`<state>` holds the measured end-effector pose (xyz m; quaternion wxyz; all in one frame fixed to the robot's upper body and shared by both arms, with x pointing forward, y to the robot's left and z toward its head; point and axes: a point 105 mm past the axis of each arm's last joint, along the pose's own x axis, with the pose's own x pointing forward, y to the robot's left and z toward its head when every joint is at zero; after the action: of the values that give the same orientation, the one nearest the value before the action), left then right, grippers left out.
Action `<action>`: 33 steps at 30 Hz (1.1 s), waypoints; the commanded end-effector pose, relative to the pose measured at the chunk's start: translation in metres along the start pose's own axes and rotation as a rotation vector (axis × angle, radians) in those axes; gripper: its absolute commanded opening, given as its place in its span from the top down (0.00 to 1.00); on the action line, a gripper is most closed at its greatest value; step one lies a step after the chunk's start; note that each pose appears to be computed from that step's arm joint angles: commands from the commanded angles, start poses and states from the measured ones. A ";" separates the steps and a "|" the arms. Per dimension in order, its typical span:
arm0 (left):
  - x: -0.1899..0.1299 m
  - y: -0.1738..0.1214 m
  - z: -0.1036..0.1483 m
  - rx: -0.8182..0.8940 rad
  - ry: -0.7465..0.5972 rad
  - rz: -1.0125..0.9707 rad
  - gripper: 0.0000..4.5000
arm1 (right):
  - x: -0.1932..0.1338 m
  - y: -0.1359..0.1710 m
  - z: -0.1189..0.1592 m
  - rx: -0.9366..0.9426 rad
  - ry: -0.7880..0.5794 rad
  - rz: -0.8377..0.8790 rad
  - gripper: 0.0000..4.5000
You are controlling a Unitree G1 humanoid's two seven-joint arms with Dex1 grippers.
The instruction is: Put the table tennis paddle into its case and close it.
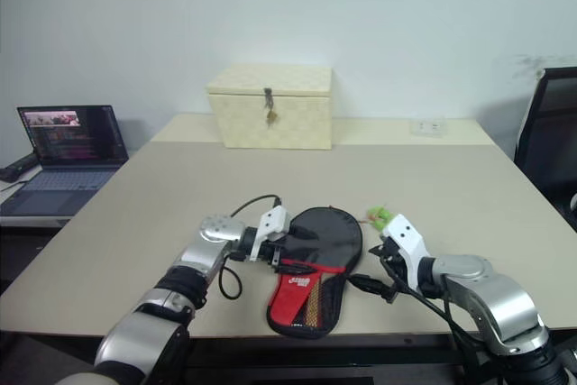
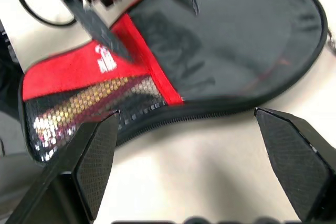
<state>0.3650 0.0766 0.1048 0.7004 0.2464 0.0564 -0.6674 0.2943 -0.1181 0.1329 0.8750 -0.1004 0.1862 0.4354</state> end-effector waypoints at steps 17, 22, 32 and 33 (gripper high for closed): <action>0.009 -0.015 -0.022 0.054 0.116 -0.103 0.09 | 0.014 -0.091 0.011 -0.222 0.043 -0.298 0.00; 0.010 -0.016 -0.022 0.052 0.111 -0.108 0.09 | 0.027 -0.115 0.009 -0.266 0.068 -0.327 0.00; 0.010 -0.019 -0.022 0.050 0.107 -0.115 0.07 | 0.052 -0.137 0.001 -0.215 0.116 -0.359 0.09; 0.010 -0.020 -0.023 0.050 0.108 -0.116 0.07 | 0.053 -0.138 -0.001 -0.215 0.127 -0.359 0.13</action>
<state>0.3650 0.0763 0.1015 0.6778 0.2930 0.0441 -0.6729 0.4289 -0.1608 0.1055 0.9066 -0.2446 0.1824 0.2915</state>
